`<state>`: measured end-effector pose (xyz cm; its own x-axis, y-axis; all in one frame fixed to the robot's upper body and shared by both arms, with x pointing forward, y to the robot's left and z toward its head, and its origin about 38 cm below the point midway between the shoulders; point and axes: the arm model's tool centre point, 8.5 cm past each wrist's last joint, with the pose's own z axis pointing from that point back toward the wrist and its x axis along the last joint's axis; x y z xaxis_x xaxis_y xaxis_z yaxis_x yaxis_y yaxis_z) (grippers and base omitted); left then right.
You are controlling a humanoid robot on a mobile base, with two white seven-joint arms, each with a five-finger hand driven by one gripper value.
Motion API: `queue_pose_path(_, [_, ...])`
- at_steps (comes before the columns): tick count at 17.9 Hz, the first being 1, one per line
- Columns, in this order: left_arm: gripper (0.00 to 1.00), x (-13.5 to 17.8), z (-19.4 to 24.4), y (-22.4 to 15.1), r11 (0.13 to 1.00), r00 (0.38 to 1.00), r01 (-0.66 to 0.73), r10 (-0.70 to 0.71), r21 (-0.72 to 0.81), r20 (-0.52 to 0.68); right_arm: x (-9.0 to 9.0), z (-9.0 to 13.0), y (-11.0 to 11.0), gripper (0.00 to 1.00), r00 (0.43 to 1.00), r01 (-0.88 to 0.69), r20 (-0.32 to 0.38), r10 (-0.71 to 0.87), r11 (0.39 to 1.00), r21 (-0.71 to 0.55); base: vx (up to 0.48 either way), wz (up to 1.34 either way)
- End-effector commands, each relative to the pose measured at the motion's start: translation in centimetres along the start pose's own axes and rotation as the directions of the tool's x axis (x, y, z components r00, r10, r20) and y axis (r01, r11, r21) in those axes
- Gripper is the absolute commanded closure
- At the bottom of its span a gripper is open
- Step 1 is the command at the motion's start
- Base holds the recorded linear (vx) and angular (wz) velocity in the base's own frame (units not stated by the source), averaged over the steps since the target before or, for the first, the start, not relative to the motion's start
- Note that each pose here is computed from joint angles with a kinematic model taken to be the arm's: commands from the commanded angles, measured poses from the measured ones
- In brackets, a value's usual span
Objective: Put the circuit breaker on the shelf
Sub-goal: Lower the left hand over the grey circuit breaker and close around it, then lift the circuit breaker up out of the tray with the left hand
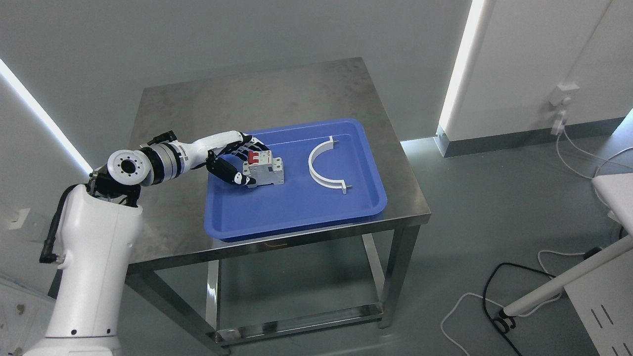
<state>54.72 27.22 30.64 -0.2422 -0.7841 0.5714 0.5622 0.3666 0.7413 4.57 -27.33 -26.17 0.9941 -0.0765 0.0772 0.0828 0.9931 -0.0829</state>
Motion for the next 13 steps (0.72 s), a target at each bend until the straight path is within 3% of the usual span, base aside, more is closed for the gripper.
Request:
queue_pose_path(1, [0.51,-0.1,0.6,0.3,0.999,0.999,0.035,-0.035,0.006,-0.003,-0.6,0.0,-1.2,0.00,1.000,-0.002,0.025,0.002,1.000,-0.019,0.000,0.00])
queue_pose_path(7, [0.87,1.0,0.5,0.7,0.996,0.992,0.060,-0.067,0.067,0.110,-0.5,0.0,-1.2,0.00,1.000,-0.002,0.026,0.002,1.000,-0.019,0.000,0.00])
queue_pose_path(9, [0.90,3.2,0.1,1.6,0.988,0.970,-0.068,0.032,0.142,0.240,-0.6,0.0,-1.2,0.00,1.000,-0.002,0.025,0.002,1.000,-0.019,0.000,0.00])
queue_pose_path(11, [0.90,6.1,1.3,4.4,0.932,0.882,-0.273,0.144,0.237,0.449,-0.6,0.0,-1.2,0.00,1.000,0.000,0.025,0.001,1.000,-0.019,0.000,0.00])
queue_pose_path(13, [0.91,4.3,4.3,6.7,0.854,0.810,-0.415,0.190,0.313,0.555,-0.5,0.0,-1.2,0.00,1.000,-0.002,0.026,0.002,1.000,-0.019,0.000,0.00])
